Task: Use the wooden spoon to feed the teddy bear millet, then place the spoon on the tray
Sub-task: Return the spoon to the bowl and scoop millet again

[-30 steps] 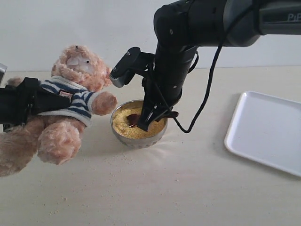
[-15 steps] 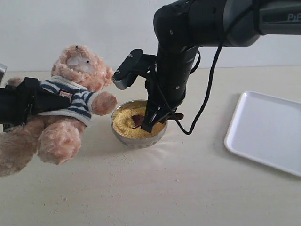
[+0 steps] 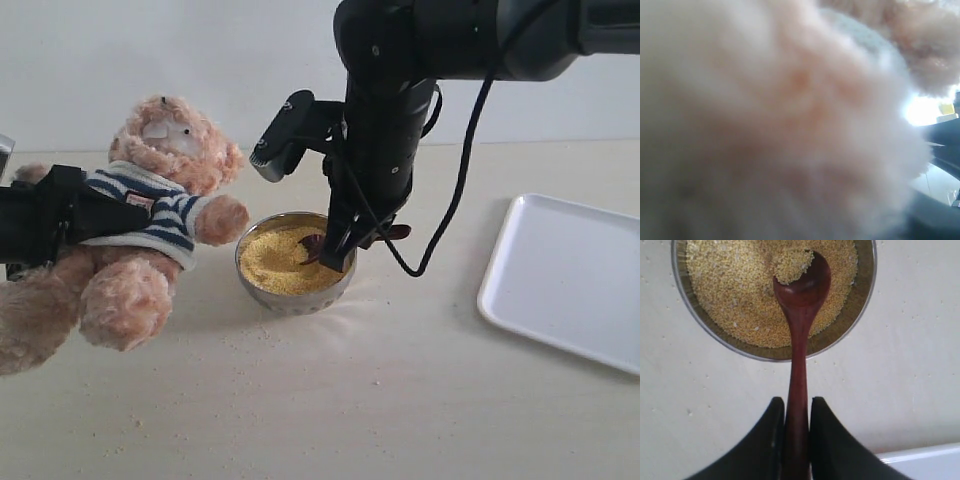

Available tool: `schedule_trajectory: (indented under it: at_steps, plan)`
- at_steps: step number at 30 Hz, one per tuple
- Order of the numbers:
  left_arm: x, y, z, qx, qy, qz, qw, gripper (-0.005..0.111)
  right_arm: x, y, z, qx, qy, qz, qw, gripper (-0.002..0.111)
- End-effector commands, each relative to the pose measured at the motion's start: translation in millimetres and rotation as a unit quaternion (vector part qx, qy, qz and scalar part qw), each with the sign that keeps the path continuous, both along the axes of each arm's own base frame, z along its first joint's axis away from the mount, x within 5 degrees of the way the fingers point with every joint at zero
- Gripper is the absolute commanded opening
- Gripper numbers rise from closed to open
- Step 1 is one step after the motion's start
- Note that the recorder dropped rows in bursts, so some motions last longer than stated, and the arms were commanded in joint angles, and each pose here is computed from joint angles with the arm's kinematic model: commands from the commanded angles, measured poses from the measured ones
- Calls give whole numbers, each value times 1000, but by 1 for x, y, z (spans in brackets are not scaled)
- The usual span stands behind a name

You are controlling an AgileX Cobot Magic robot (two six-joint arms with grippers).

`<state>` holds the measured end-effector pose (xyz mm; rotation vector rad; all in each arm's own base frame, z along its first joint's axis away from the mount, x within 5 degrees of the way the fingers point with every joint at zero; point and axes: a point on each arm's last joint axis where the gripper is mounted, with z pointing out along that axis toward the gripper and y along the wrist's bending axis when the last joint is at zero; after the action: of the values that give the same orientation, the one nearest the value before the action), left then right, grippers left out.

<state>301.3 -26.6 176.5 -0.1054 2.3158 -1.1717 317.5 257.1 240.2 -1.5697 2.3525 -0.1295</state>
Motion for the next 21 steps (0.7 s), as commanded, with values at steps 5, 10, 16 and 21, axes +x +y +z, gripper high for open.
schedule_trajectory:
  at_steps: [5,10,16,21]
  plan:
    - [2,2,1,-2,-7,8,1000,5,1,-1,6,5,-15,-16,1000,0]
    - [2,2,1,-1,-7,7,1000,5,-1,-3,10,3,-10,-22,1000,0]
    - [2,2,2,-3,-8,10,1000,5,0,-3,14,13,-27,-25,999,0]
    - [2,2,1,-3,-8,12,1000,5,-4,1,27,66,-25,-40,997,0]
